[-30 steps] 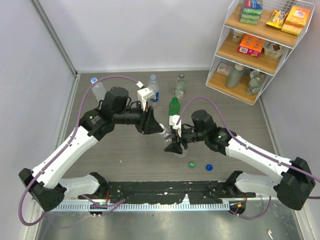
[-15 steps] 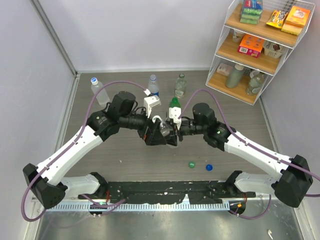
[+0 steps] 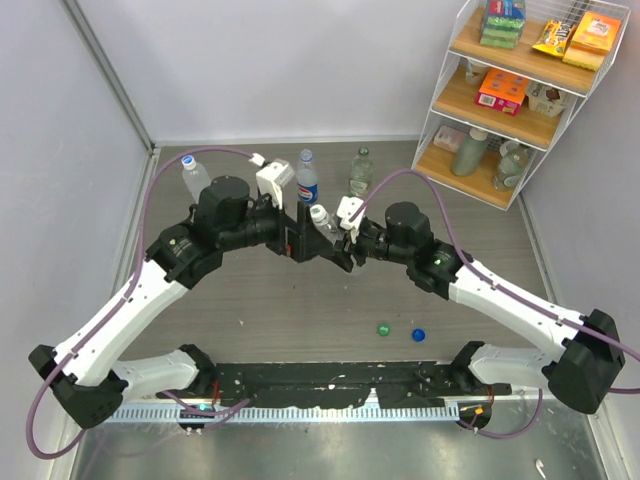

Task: Screw on the bottle caps
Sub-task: Screw the bottle cap onto the plastic bottle.

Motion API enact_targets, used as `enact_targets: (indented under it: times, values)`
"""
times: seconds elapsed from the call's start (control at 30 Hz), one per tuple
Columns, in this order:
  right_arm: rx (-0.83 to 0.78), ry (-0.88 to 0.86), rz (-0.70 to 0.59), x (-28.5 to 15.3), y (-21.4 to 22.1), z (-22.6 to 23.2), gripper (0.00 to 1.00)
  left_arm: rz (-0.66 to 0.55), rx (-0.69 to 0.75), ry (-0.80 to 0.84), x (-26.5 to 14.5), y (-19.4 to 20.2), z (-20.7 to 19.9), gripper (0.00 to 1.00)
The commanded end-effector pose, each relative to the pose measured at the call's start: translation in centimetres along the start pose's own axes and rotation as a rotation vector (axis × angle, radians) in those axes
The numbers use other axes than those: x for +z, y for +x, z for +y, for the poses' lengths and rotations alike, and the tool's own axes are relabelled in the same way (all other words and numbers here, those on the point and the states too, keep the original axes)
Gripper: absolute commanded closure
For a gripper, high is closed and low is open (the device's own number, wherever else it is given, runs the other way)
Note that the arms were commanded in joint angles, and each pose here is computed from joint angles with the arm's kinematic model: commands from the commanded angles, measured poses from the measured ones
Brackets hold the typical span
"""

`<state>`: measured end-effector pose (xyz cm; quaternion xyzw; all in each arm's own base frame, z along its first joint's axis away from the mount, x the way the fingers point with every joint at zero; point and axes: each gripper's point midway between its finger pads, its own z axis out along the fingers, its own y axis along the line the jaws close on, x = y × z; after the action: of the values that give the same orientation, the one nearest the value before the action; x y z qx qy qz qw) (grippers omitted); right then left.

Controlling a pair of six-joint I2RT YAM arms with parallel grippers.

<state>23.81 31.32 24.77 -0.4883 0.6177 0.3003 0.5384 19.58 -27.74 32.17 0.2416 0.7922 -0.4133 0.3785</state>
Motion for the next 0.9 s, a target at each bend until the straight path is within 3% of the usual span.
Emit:
enact_targets:
  times: [0.0, 0.13, 0.3, 0.7, 0.87]
  values:
    - [-0.027, 0.103, -0.001, -0.1, -1.1, -2.1, 0.99, -0.242, -0.112, -0.132, -1.6, -5.9, 0.6, 0.00]
    - [-0.023, 0.124, 0.006, 0.1, -0.8, -2.4, 0.99, -0.320, -0.164, -0.124, -1.9, -7.6, 0.2, 0.00]
    - [-0.021, 0.121, 0.005, 0.1, -0.8, -2.4, 0.99, -0.407, -0.239, -0.243, -2.7, -9.2, 2.1, 0.05]
    - [-0.019, 0.123, 0.016, 0.3, -0.5, -2.5, 0.99, -0.314, -0.259, -0.168, 0.2, -8.7, 1.2, 0.26]
    - [-0.013, 0.124, 0.021, 0.4, -0.3, -2.5, 0.99, -0.307, -0.267, -0.172, 0.7, -8.7, 1.4, 0.43]
